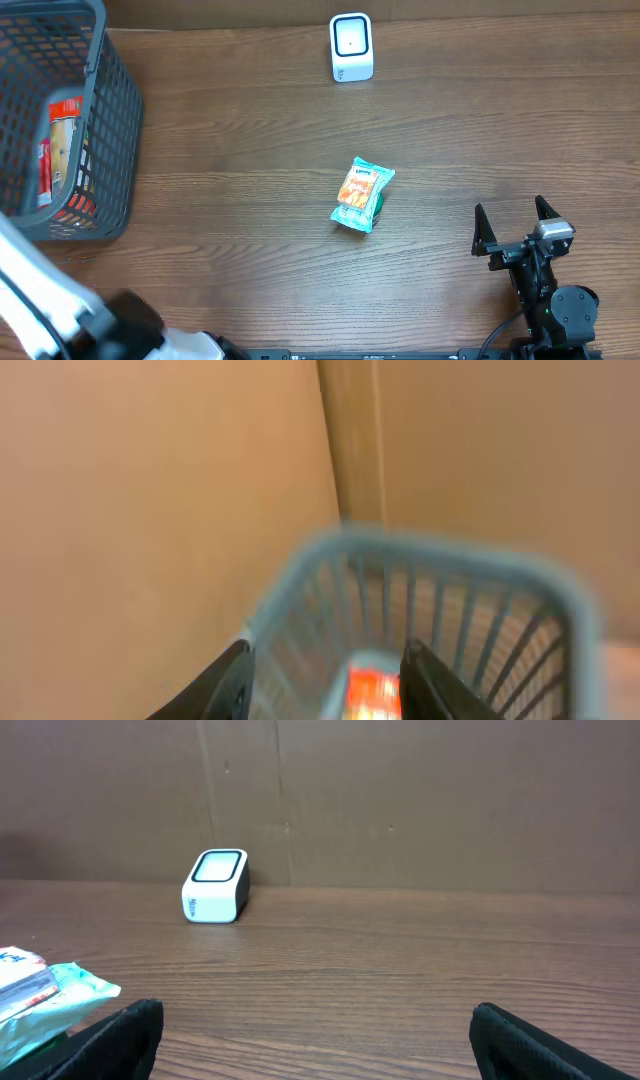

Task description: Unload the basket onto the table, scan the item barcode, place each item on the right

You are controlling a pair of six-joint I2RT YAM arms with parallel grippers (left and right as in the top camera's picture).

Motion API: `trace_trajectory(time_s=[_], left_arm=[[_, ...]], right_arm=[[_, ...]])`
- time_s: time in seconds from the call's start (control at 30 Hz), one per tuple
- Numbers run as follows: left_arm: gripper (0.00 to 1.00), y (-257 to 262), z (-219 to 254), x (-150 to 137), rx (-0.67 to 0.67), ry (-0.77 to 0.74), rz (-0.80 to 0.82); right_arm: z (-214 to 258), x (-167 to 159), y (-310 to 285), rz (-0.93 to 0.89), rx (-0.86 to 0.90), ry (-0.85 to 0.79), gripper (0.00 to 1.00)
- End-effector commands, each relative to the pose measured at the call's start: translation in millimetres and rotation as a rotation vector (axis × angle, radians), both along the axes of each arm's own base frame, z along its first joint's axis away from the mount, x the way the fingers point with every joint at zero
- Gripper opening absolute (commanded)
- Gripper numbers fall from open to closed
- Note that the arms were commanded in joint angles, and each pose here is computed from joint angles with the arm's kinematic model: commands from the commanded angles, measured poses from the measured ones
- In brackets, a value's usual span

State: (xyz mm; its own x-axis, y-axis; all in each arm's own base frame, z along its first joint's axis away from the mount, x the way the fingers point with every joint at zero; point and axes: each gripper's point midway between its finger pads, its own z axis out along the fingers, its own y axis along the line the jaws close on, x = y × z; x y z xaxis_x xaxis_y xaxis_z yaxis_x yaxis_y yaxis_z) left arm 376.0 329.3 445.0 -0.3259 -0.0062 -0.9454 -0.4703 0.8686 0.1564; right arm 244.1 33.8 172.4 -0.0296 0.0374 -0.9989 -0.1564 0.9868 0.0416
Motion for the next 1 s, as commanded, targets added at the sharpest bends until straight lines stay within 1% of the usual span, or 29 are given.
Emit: trace_trajectory(time_s=[0.0, 0.07, 0.17, 0.23, 0.27, 0.33, 0.43, 0.57, 0.63, 0.73, 0.97], left_arm=[[0.4, -16, 6, -10, -0.065, -0.021, 0.01], [0.41, -16, -13, -12, -0.112, 0.028, 0.02], [0.44, -2, -58, -15, -0.185, 0.138, 0.086], [0.81, 7, -90, -14, -0.231, 0.206, 0.117], [0.91, 14, -114, -9, -0.268, 0.248, 0.118], [0.99, 23, -140, -1, -0.305, 0.283, 0.113], [1.0, 36, -182, 10, -0.325, 0.36, 0.091], [1.0, 41, -235, 28, -0.318, 0.459, -0.03], [1.0, 45, -261, 32, -0.322, 0.5, -0.05], [1.0, 54, -294, 36, -0.332, 0.543, -0.055], [1.0, 73, -349, 38, -0.356, 0.585, -0.061]], right_arm=[[-2, 0, -1, -0.004, -0.002, -0.003, 1.0], [-2, 0, -1, -0.004, -0.002, -0.003, 1.0], [-2, 0, -1, -0.004, -0.002, -0.003, 1.0], [-2, 0, -1, -0.004, -0.002, -0.003, 1.0], [-2, 0, -1, -0.004, -0.002, -0.003, 1.0], [-2, 0, -1, -0.004, -0.002, -0.003, 1.0], [-2, 0, -1, -0.004, -0.002, -0.003, 1.0], [-2, 0, -1, -0.004, -0.002, -0.003, 1.0], [-2, 0, -1, -0.004, -0.002, -0.003, 1.0], [-2, 0, -1, -0.004, -0.002, -0.003, 1.0], [-2, 0, -1, -0.004, -0.002, -0.003, 1.0]])
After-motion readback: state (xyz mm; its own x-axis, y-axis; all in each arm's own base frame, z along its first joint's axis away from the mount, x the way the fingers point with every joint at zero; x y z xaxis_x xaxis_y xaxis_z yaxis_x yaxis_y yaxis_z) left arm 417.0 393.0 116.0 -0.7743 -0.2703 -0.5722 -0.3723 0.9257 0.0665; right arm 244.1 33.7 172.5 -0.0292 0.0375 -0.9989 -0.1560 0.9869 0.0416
